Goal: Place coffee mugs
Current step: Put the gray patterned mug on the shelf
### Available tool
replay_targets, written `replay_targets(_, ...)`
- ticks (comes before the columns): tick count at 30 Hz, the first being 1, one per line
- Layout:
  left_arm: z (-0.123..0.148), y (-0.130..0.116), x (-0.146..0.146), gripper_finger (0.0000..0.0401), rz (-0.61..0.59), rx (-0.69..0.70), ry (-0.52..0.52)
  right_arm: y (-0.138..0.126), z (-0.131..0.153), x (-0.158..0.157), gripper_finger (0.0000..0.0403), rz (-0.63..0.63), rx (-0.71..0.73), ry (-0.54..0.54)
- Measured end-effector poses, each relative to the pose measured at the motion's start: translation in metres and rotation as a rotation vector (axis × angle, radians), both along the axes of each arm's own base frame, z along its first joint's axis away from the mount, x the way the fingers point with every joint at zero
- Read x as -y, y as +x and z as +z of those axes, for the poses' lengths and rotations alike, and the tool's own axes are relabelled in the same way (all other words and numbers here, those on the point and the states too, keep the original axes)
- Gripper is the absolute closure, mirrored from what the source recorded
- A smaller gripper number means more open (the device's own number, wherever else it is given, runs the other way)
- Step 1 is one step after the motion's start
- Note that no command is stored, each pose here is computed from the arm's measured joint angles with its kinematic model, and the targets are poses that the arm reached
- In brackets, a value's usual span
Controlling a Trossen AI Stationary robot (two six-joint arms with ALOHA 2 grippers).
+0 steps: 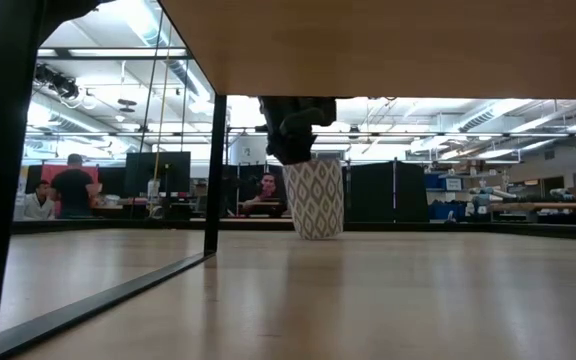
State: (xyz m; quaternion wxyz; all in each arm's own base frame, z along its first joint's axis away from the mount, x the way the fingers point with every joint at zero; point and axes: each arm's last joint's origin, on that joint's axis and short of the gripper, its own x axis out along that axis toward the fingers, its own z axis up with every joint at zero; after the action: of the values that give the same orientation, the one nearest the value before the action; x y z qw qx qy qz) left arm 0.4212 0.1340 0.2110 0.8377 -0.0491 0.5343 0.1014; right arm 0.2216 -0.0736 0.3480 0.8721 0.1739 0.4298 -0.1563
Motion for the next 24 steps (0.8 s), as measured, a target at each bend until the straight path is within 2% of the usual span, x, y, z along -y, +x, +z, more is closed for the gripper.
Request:
replay_targets(8, 0.0008, 0.0015, -0.0003, 0.0330, 0.020, 0.021, -0.003, 0.0000, 0.0000, 0.0000, 0.0248, 0.002, -0.001, -0.001)
replay_targets(19, 0.0014, 0.0035, 0.0039, 0.0255, 0.011, 0.030, -0.002, 0.0000, 0.0000, 0.0000, 0.0248, 0.002, 0.000, -0.002)
replay_targets(24, 0.0091, -0.0003, 0.0014, 0.0244, 0.062, 0.048, -0.020, 0.0003, 0.0003, 0.0001, 0.0248, 0.002, 0.004, -0.003)
